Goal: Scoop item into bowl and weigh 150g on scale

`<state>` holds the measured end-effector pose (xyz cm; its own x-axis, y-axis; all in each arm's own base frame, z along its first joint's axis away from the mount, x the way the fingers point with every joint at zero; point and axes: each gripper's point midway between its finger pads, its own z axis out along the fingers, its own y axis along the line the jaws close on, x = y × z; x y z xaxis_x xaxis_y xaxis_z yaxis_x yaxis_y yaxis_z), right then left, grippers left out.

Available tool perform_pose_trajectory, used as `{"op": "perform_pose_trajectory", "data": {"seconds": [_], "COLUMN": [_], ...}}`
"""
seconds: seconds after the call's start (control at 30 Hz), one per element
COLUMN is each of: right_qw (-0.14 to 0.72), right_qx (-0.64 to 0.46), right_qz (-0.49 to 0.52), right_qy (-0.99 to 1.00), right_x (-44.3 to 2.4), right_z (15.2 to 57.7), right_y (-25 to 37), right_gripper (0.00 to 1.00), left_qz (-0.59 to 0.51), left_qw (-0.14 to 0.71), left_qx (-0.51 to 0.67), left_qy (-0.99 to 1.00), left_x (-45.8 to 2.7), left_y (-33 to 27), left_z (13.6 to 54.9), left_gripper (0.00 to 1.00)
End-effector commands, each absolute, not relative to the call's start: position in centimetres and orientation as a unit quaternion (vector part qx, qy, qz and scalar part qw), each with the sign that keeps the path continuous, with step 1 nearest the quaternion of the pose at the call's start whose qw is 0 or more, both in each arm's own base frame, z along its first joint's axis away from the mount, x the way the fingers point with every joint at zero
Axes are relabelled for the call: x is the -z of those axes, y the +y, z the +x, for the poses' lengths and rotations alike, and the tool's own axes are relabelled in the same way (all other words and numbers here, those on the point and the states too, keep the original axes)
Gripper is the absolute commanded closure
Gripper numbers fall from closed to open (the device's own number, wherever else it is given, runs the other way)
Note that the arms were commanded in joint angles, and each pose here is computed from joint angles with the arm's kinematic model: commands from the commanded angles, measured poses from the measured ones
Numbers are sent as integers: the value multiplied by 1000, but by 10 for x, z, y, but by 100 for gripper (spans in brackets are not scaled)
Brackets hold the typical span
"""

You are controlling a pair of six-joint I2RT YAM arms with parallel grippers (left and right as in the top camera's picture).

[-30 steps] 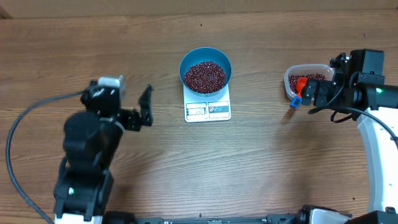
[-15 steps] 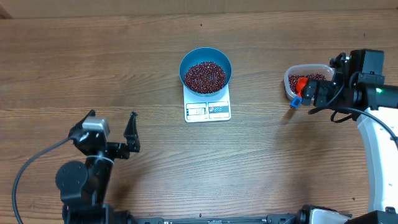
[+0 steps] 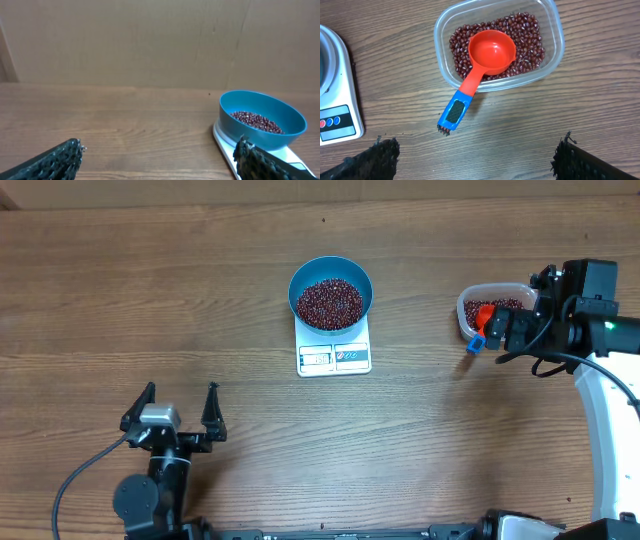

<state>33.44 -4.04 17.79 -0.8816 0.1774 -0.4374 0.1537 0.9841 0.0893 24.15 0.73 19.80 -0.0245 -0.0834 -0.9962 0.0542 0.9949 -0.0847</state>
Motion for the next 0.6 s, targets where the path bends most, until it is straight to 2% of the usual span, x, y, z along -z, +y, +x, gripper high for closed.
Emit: {"op": "perform_pose_trajectory", "data": {"seconds": [0.0,0.33,0.57], "right_qw": [247,247,247], "right_qx": [-26,-26,-26], "right_qz": [82,82,82], "right_qy": [965,965,965], "right_x": [-191,-191,-191], "right_z": [339,339,339], "right_y": [-41,-41,-41], "right_gripper": [0,0,0], "left_qz": [-10,51,30], "left_qw": [698,688,683], "left_qx": [75,42,20], "left_qy": [712,723,729], "left_x": [-171,-162,-158], "left_y": [2,-12,-5], "left_z": [244,244,246], "left_gripper": [0,0,0]}}
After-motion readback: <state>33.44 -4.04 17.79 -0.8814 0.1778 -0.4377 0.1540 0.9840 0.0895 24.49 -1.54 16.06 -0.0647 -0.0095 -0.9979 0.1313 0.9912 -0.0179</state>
